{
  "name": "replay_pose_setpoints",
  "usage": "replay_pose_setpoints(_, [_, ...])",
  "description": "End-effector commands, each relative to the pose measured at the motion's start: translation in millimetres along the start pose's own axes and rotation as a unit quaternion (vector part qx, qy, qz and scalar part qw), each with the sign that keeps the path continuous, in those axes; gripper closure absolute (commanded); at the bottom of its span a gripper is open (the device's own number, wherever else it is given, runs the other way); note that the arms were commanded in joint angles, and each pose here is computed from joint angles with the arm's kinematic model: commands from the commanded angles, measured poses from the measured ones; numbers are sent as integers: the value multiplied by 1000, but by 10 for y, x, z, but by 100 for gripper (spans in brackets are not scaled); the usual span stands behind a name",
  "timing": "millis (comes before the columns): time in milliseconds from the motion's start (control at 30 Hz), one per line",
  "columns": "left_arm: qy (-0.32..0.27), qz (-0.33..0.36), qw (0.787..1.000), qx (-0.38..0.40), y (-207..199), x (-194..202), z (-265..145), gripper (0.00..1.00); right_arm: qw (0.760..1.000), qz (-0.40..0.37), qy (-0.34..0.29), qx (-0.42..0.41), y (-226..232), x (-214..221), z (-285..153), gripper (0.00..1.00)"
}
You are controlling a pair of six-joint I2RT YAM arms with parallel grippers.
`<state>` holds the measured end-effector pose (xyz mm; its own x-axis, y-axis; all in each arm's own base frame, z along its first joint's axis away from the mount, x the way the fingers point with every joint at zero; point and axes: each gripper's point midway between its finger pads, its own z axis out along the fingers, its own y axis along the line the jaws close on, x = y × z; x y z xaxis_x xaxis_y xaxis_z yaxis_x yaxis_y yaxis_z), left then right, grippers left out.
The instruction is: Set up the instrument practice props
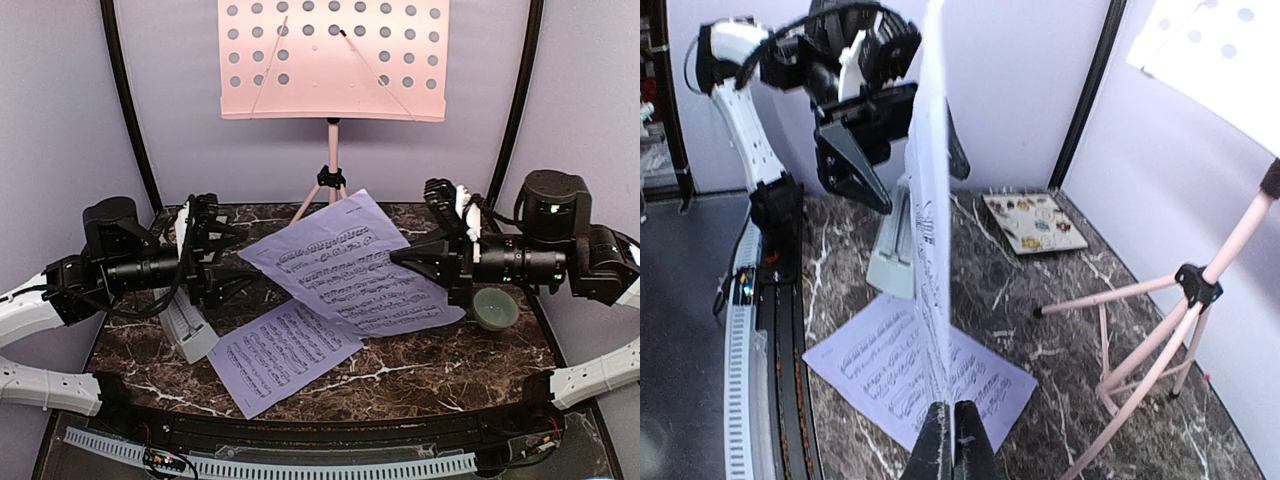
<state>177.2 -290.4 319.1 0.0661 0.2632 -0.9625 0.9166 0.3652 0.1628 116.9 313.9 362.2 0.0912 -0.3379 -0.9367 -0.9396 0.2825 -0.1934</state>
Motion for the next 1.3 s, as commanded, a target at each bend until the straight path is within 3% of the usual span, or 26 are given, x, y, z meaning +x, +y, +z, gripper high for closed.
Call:
replay_pose_setpoints(0, [-125, -33, 991, 19, -44, -421, -31, 21, 994, 11, -108, -11, 43, -373, -192, 100])
replay_pose_setpoints(100, [-132, -43, 988, 74, -180, -484, 94, 19, 990, 17, -141, -7, 25, -497, -289, 100])
replay_pose_setpoints(200, [-162, -49, 977, 127, -328, -626, 145, 29, 987, 27, -159, 2, -20, -579, -341, 100])
replay_pose_setpoints(367, [-192, -42, 970, 146, -462, -823, 239, 64, 980, 51, -191, 10, -56, -632, -417, 100])
replay_pose_setpoints(467, [-214, -43, 963, 155, -489, -965, 204, 87, 983, 57, -171, 34, -134, -529, -369, 100])
replay_pose_setpoints(500, [-217, -46, 963, 153, -477, -990, 198, 95, 984, 59, -162, 42, -160, -491, -349, 99])
replay_pose_setpoints(533, [-218, -51, 964, 147, -453, -1008, 196, 100, 985, 61, -151, 48, -178, -444, -324, 92])
replay_pose_setpoints(600, [-205, -59, 967, 138, -418, -988, 213, 100, 988, 66, -127, 61, -213, -337, -273, 77])
replay_pose_setpoints(700, [-164, -64, 975, 134, -415, -859, 271, 100, 991, 67, -83, 82, -274, -158, -185, 71])
replay_pose_setpoints(800, [-110, -62, 982, 139, -427, -752, 348, 100, 993, 59, -60, 87, -294, -125, -168, 77])
replay_pose_setpoints(967, [-33, -58, 988, 136, -383, -646, 497, 100, 994, 48, -49, 86, -305, -185, -169, 79])
replay_pose_setpoints(1067, [-20, -54, 990, 125, -336, -653, 522, 100, 995, 41, -45, 82, -295, -198, -145, 95])
replay_pose_setpoints(1133, [-4, -53, 992, 119, -306, -638, 544, 100, 995, 43, -48, 81, -297, -230, -141, 100])
replay_pose_setpoints(1167, [0, -51, 992, 114, -284, -661, 546, 100, 994, 45, -51, 83, -306, -244, -147, 98])
replay_pose_setpoints(1233, [9, -50, 992, 111, -261, -657, 550, 100, 993, 50, -65, 87, -324, -292, -188, 71])
replay_pose_setpoints(1267, [12, -50, 992, 111, -257, -658, 547, 100, 992, 51, -72, 89, -332, -314, -213, 67])
